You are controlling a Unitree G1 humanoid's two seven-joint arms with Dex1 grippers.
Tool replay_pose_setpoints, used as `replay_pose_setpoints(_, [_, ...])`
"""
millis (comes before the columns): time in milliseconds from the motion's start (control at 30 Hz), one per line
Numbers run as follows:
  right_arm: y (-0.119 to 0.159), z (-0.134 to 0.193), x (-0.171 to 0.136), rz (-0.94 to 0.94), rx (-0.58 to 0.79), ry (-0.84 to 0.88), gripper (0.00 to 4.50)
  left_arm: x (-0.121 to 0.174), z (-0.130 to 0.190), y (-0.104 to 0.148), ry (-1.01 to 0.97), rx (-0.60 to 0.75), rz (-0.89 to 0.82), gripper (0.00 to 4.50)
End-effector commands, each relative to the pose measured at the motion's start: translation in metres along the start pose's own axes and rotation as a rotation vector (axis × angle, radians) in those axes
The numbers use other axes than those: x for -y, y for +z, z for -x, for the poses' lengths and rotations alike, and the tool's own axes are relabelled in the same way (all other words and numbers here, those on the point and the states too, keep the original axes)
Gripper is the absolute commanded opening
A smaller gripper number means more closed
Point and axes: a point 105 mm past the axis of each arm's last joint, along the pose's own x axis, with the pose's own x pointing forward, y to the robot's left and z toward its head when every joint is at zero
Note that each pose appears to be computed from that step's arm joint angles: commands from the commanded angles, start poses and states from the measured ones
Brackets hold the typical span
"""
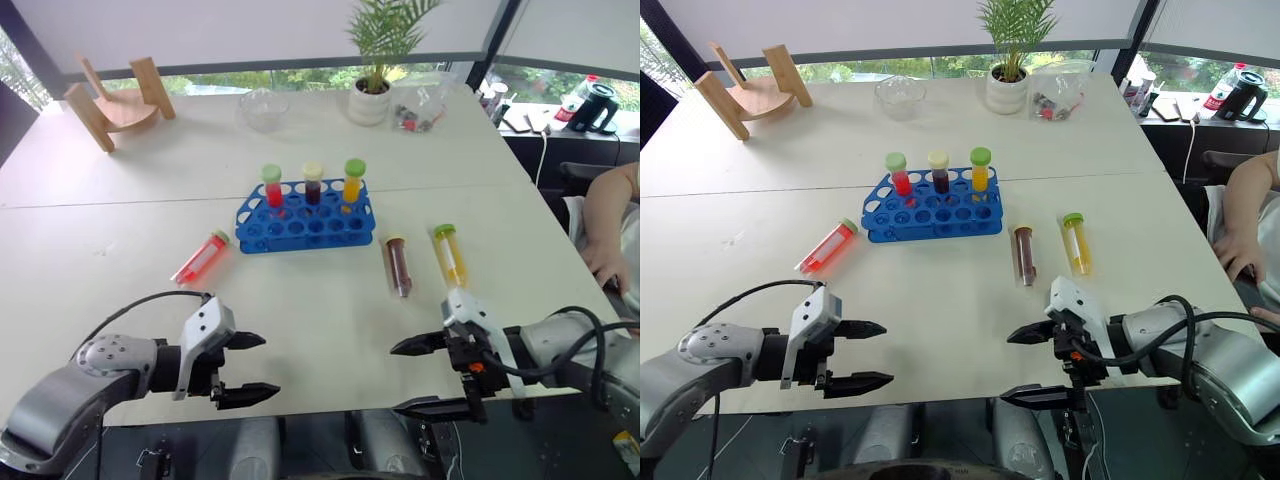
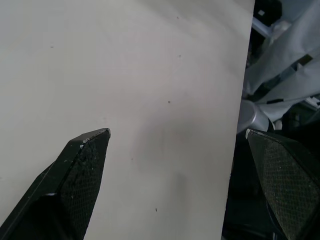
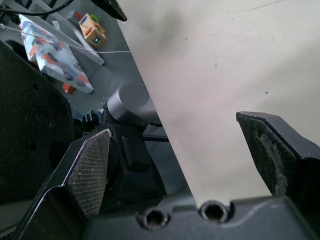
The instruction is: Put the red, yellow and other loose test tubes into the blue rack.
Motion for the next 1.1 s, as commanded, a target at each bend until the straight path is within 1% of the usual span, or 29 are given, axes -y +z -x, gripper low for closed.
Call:
replay_pose_setpoints(33, [0.005, 0.000, 0.000, 0.033, 0.003, -0.003, 4.50, 0.000, 0.002, 0.011, 0.001, 0.037, -0.023, 4.49])
replay_pose_setpoints(467, [0.004, 0.002, 0.014, 0.062, -0.032, -0.037, 4.50, -0.004, -0.006, 0.011, 0.007, 0.022, -0.048, 4.49])
replay_pose_setpoints(700, [0.000, 0.007, 0.014, 0.064, -0.044, -0.048, 4.50, -0.010, -0.014, 0.012, 0.021, 0.027, -0.082, 4.49])
replay_pose_setpoints(933, [-0.002, 0.018, 0.017, 0.058, -0.055, -0.067, 4.50, -0.008, -0.022, 0.013, -0.006, 0.042, -0.080, 4.49])
replay_pose_setpoints(1000, [0.000, 0.021, 0.014, 0.053, -0.059, -0.059, 4.50, -0.008, -0.023, 0.013, -0.017, 0.058, -0.073, 4.49])
replay_pose_setpoints(1100, [0.007, 0.029, 0.016, 0.058, -0.052, -0.092, 4.50, -0.016, -0.025, 0.012, 0.017, 0.050, -0.094, 4.49])
